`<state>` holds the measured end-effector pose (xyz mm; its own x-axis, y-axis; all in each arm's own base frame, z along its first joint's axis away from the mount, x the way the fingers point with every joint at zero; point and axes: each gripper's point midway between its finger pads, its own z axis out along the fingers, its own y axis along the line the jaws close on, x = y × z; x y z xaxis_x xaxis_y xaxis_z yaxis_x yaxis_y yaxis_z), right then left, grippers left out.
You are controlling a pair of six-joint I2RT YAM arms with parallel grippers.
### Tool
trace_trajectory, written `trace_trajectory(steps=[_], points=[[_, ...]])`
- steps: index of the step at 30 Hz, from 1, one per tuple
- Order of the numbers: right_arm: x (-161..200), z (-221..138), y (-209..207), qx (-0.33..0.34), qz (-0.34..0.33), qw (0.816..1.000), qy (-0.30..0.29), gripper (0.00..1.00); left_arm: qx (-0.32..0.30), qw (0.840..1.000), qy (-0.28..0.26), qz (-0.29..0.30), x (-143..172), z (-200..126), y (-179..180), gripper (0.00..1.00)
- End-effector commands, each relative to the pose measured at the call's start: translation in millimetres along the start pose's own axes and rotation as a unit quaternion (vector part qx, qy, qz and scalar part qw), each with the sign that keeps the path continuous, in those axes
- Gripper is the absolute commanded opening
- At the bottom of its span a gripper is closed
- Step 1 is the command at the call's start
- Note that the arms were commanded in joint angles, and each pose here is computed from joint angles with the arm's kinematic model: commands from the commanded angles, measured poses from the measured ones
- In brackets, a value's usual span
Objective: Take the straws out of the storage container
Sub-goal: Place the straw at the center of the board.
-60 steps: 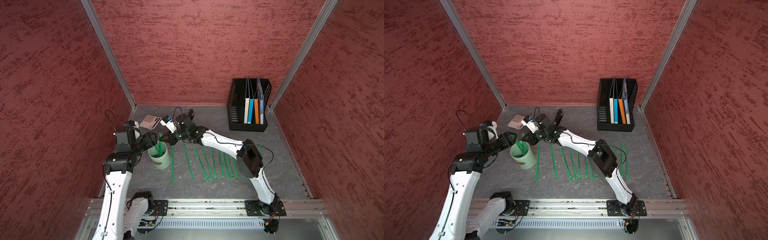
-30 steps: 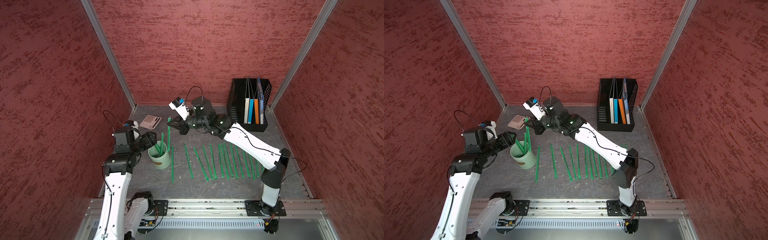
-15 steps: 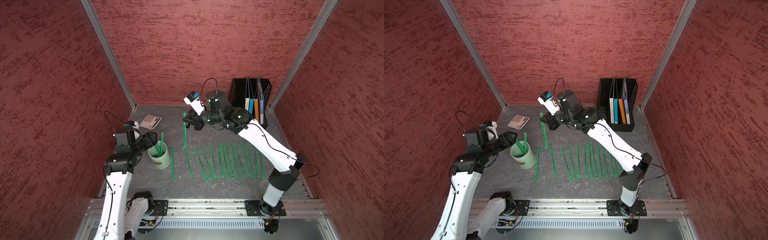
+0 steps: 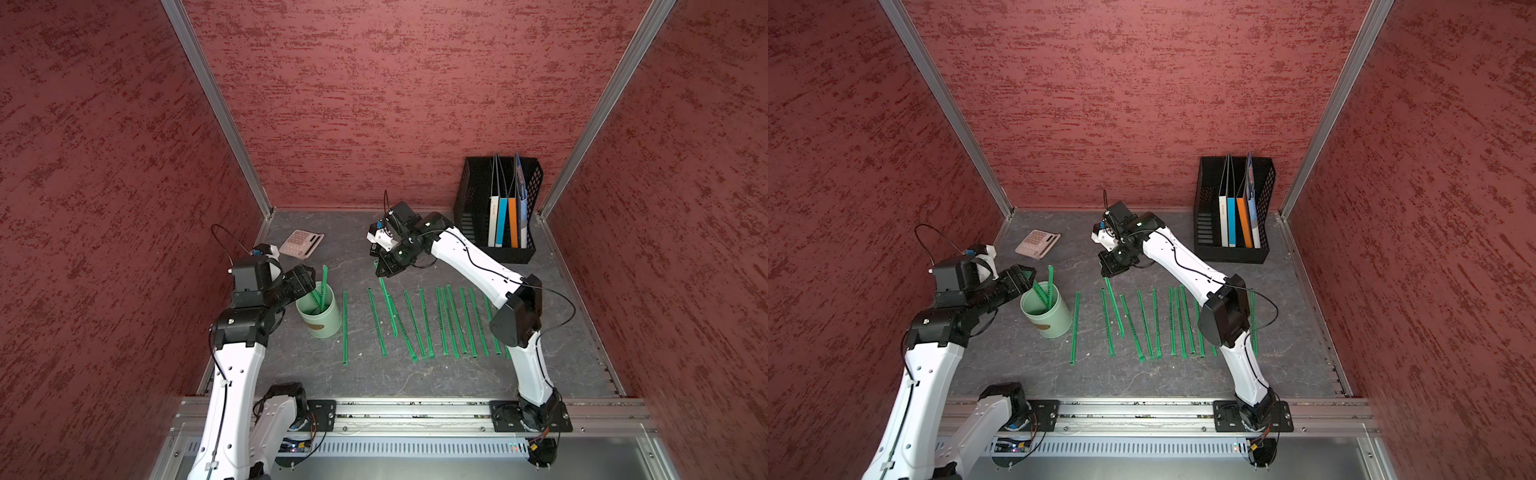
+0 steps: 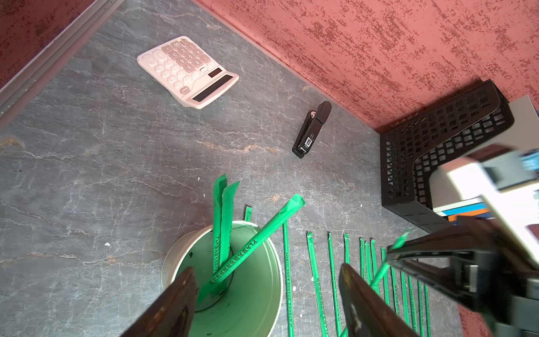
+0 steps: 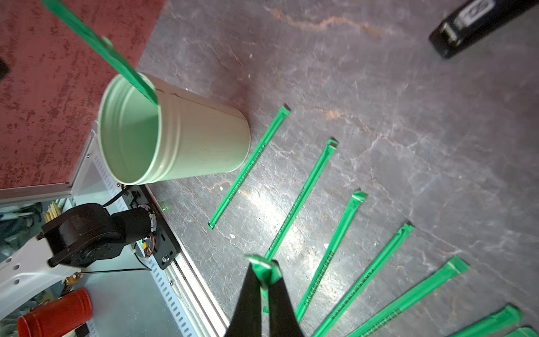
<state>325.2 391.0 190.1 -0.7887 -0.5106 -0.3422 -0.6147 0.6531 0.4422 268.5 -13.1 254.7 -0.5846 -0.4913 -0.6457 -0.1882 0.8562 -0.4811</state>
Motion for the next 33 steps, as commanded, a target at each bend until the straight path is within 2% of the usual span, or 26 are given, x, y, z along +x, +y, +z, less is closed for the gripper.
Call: trace_trajectory(steps=[1, 14, 24, 33], points=[[15.7, 19.8, -10.8, 0.006, 0.040, 0.999, 0.032, 0.00, 0.002, 1.000, 0.001, 0.000, 0.7, 0.8, 1.1, 0.77], [42.9, 87.9, -38.1, -0.009, 0.142, 0.988, 0.064, 0.00, 0.004, 1.000, 0.007, -0.004, 5.0, 4.0, 2.3, 0.77], [48.9, 108.5, -50.8, 0.002, 0.154, 0.984, 0.088, 0.00, 0.000, 1.000, 0.007, -0.002, 6.6, 1.5, 3.5, 0.77], [46.1, 120.4, -68.2, 0.006, 0.184, 0.979, 0.085, 0.02, 0.000, 1.000, 0.005, 0.001, 4.9, 0.0, 2.6, 0.76]])
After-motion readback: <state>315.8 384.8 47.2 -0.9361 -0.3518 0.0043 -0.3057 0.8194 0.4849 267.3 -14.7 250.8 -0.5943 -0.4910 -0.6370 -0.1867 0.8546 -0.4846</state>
